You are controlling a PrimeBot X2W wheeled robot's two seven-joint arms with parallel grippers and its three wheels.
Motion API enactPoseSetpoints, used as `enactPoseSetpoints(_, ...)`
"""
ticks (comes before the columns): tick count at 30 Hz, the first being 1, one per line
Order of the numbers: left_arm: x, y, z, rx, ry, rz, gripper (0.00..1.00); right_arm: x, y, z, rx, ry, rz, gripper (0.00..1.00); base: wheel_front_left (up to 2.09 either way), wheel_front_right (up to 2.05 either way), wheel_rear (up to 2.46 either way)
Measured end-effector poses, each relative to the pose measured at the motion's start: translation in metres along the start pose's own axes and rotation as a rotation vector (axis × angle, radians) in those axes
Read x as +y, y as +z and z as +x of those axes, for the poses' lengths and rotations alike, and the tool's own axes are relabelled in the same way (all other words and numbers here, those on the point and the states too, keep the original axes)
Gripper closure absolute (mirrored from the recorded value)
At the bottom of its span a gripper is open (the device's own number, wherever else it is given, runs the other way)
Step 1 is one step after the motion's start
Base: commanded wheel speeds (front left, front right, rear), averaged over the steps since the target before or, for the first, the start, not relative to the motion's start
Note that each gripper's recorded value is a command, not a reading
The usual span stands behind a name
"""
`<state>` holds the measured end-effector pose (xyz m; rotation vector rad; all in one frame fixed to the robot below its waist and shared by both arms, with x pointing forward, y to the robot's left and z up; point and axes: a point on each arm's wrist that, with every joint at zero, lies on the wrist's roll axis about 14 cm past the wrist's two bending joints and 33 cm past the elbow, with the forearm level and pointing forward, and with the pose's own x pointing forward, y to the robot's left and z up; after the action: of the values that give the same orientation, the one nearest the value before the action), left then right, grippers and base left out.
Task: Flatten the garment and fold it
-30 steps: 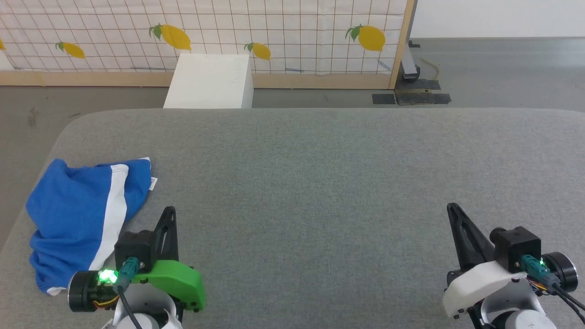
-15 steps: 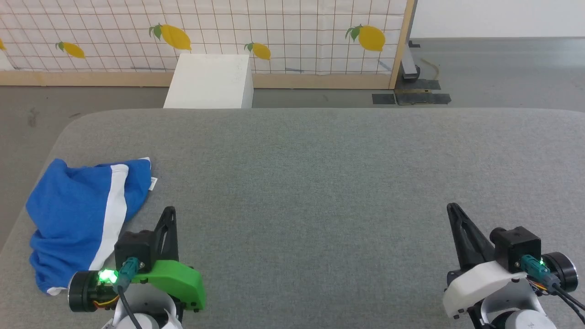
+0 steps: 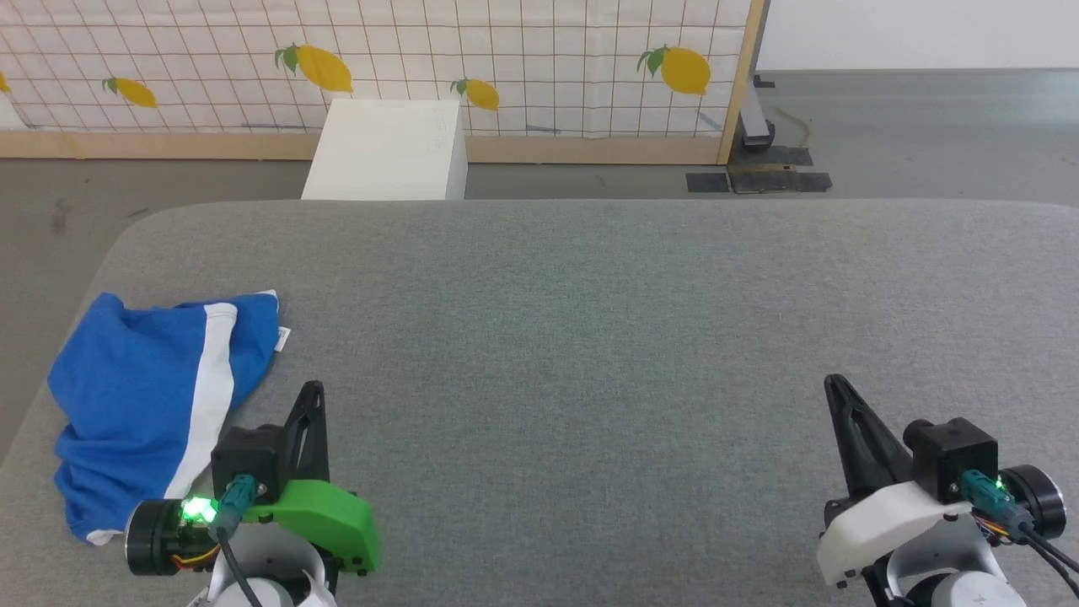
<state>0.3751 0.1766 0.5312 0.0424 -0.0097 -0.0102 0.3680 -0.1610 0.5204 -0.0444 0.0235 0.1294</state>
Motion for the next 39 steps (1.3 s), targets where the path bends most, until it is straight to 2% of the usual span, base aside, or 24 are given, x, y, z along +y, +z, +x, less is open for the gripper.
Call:
enactPoseSetpoints(9, 0.0, 0.0, 0.0, 0.0, 0.0, 0.0, 1.0, 0.0, 0.0, 0.0, 0.0, 0.0, 0.0, 1.0, 0.0, 0.0, 0.0)
enactPoseSetpoints(10, 0.0, 0.0, 0.0, 0.0, -0.001, -0.001, 0.0, 0.0, 0.0, 0.0, 0.001, 0.0, 0.0, 0.0, 0.0, 0.0, 0.0)
enactPoseSetpoints(11, 0.0, 0.0, 0.0, 0.0, -0.001, -0.002, 0.0, 0.0, 0.0, 0.0, 0.001, 0.0, 0.0, 0.0, 0.0, 0.0, 0.0)
enactPoseSetpoints(12, -0.001, 0.0, 0.0, 0.0, -0.002, -0.002, 1.0, 0.0, 0.0, 0.0, 0.001, 0.0, 0.0, 1.0, 0.0, 0.0, 0.0)
enactPoseSetpoints(13, -0.001, 0.0, 0.0, 0.0, -0.003, -0.004, 0.0, 0.0, 0.0, 0.0, 0.001, 0.0, 0.0, 0.0, 0.0, 0.0, 0.0)
enactPoseSetpoints(25, -0.003, -0.005, -0.002, 0.011, -0.009, -0.013, 0.0, 0.001, -0.002, 0.001, 0.002, 0.005, 0.003, 0.0, 0.0, 0.0, 0.0)
enactPoseSetpoints(39, 0.015, -0.011, -0.013, 0.011, 0.058, -0.025, 0.0, 0.02, -0.004, 0.014, -0.003, 0.065, 0.005, 0.0, 0.0, 0.0, 0.0)
